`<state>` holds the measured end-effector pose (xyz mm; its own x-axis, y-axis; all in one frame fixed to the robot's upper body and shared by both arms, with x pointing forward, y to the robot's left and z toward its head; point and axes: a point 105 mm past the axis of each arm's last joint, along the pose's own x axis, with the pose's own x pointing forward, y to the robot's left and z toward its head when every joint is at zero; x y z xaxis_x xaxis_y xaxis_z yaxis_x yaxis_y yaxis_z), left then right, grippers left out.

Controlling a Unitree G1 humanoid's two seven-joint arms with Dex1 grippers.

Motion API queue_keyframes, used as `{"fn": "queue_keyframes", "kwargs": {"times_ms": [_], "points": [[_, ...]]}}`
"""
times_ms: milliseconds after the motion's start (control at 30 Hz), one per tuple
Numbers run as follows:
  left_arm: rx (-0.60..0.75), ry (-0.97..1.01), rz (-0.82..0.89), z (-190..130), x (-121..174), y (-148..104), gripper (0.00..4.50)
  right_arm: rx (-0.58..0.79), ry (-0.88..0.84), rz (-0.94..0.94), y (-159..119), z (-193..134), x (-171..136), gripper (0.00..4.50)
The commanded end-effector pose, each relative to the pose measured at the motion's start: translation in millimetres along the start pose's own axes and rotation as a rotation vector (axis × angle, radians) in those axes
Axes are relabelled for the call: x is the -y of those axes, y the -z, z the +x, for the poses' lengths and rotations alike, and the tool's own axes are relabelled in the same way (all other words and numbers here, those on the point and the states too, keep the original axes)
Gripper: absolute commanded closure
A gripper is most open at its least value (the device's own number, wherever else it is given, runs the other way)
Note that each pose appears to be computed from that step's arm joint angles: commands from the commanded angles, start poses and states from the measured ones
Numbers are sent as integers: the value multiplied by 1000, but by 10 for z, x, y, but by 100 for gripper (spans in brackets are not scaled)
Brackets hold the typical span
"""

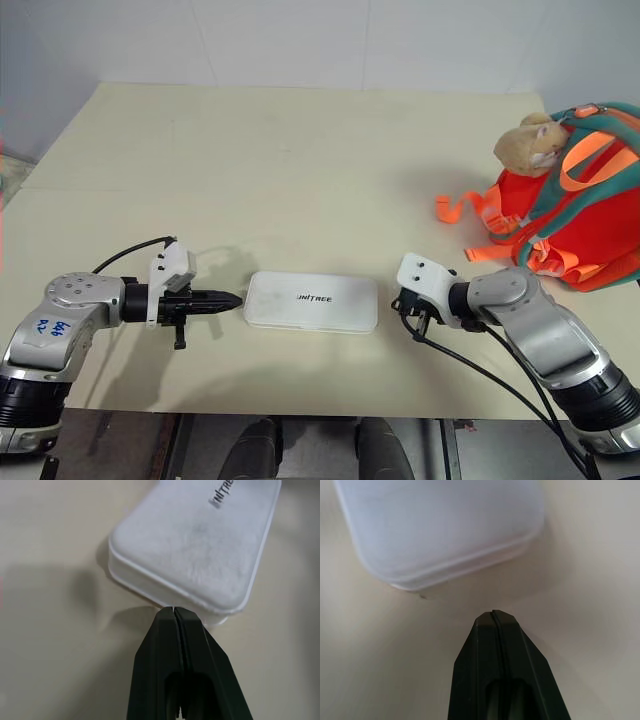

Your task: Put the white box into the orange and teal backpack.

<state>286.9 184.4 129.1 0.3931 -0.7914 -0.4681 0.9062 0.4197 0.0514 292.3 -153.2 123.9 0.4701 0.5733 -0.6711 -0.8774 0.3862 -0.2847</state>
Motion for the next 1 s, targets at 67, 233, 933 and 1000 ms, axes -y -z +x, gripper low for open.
{"fn": "queue_keyframes", "kwargs": {"times_ms": [67, 233, 933, 1000], "points": [[-19, -120, -89, -179, -124, -14, 387, 20, 125, -48, -64, -127, 244, 413], [43, -166, -125, -263, -229, -163, 232, 52, 128, -67, -170, -148, 281, 252], [312, 43, -566, -391, -174, -181, 1, 53, 119, -107, -176, 59, 158, 2], [293, 49, -619, -376, -167, -85, 1, 51, 122, -111, -169, 66, 157, 2]]}}
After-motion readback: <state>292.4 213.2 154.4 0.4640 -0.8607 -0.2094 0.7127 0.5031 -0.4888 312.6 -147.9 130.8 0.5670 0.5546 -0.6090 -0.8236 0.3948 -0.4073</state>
